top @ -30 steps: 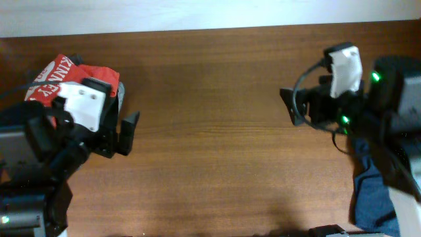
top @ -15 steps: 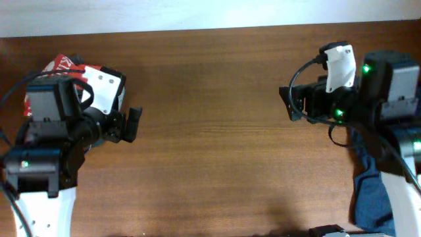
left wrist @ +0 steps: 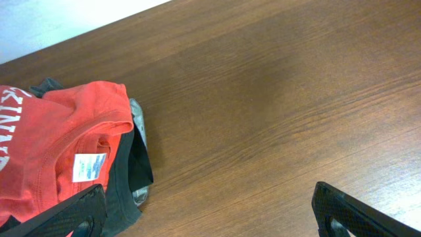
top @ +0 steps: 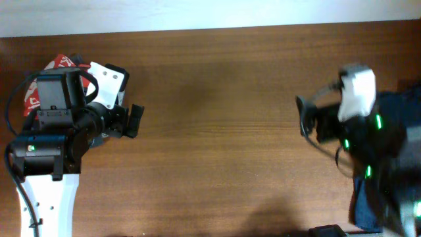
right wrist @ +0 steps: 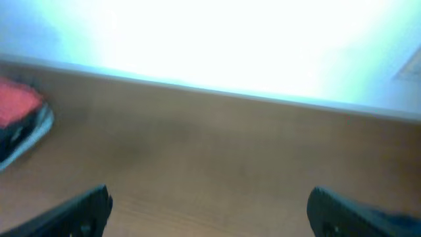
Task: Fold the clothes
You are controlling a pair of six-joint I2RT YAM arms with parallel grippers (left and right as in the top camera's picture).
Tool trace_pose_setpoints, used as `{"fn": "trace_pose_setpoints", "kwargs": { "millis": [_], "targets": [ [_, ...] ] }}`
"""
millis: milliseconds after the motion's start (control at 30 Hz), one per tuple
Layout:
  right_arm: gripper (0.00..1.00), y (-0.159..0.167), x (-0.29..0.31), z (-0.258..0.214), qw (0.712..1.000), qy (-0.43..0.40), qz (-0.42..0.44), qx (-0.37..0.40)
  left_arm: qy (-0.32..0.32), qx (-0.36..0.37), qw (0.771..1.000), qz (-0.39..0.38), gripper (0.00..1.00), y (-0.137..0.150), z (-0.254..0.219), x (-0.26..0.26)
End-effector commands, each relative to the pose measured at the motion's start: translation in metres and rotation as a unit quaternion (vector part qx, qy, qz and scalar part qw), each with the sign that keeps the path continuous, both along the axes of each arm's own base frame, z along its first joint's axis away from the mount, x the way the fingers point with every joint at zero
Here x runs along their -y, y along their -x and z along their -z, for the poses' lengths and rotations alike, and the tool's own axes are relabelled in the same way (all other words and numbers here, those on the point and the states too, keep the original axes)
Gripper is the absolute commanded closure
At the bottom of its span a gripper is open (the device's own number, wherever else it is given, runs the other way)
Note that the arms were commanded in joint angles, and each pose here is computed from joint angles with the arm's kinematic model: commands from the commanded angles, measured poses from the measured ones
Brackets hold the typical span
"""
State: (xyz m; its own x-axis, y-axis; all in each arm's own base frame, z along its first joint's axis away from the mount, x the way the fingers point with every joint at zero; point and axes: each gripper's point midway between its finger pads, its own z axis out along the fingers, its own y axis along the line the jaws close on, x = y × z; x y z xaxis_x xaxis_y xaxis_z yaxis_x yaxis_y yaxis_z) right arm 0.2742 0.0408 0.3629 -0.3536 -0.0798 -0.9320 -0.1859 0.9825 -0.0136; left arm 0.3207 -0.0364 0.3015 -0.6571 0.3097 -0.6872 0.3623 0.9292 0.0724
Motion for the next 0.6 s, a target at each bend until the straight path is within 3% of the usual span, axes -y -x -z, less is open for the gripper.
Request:
{"fn": "trace_pose_setpoints", "kwargs": {
  "millis": [0,233,567],
  "targets": [
    [0.01,0.022,0.017,0.049,0.999,0.020,0.038,0.000,-0.008,0.003,1.000,0.006,0.01,-0.001,-0.001,0.000],
    [0.01,0.057,0.019,0.127,0.998,0.008,0.036,0.044,-0.008,0.002,1.000,0.006,0.01,-0.001,-0.001,0.000],
    [0.01,0.053,0.003,0.208,0.998,-0.007,-0.007,0.059,-0.008,0.003,1.000,0.006,0.01,-0.001,-0.001,0.000]
  ]
}}
